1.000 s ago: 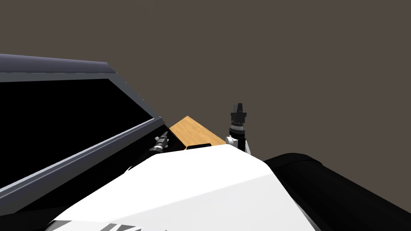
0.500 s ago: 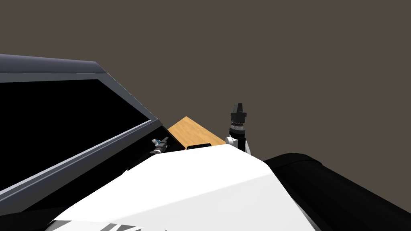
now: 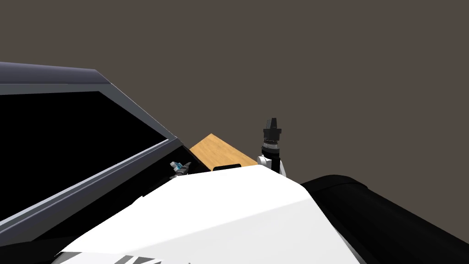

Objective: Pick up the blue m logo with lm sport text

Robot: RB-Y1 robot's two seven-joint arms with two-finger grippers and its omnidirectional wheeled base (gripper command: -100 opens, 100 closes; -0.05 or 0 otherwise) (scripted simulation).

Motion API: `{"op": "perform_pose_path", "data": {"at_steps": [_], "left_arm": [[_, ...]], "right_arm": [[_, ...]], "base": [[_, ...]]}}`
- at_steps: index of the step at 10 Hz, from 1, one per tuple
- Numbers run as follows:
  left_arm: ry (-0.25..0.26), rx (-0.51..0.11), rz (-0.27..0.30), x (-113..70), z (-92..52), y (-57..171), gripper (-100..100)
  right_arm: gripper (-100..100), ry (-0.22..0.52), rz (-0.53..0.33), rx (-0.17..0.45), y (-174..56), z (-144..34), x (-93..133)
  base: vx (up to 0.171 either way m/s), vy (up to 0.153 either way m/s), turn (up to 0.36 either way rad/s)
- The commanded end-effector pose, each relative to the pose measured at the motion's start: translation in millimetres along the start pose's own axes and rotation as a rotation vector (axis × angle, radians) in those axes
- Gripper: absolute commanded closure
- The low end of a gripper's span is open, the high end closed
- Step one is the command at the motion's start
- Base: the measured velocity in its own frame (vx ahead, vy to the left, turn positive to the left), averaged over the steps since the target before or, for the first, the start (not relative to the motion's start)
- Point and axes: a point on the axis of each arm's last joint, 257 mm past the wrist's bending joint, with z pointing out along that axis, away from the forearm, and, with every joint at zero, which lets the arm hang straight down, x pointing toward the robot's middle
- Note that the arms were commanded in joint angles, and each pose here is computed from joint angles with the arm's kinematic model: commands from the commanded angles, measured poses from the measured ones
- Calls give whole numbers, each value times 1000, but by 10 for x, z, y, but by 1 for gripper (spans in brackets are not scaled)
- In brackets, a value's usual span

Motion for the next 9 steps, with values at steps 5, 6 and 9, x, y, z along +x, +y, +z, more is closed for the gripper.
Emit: {"op": "perform_pose_path", "data": {"at_steps": [5,6,9], "left_arm": [[36,-187,87,-189,14,543,-100],[41,-226,112,-262,0,656,-100],[57,-319,161,-408,-54,901,-100]], "right_arm": [[0,0,0,0,0,0,0],[0,0,0,0,0,0,0],[0,0,0,0,0,0,0]], "base": [[32,-6,-43],[41,-2,-62],[34,-4,-35]]}}
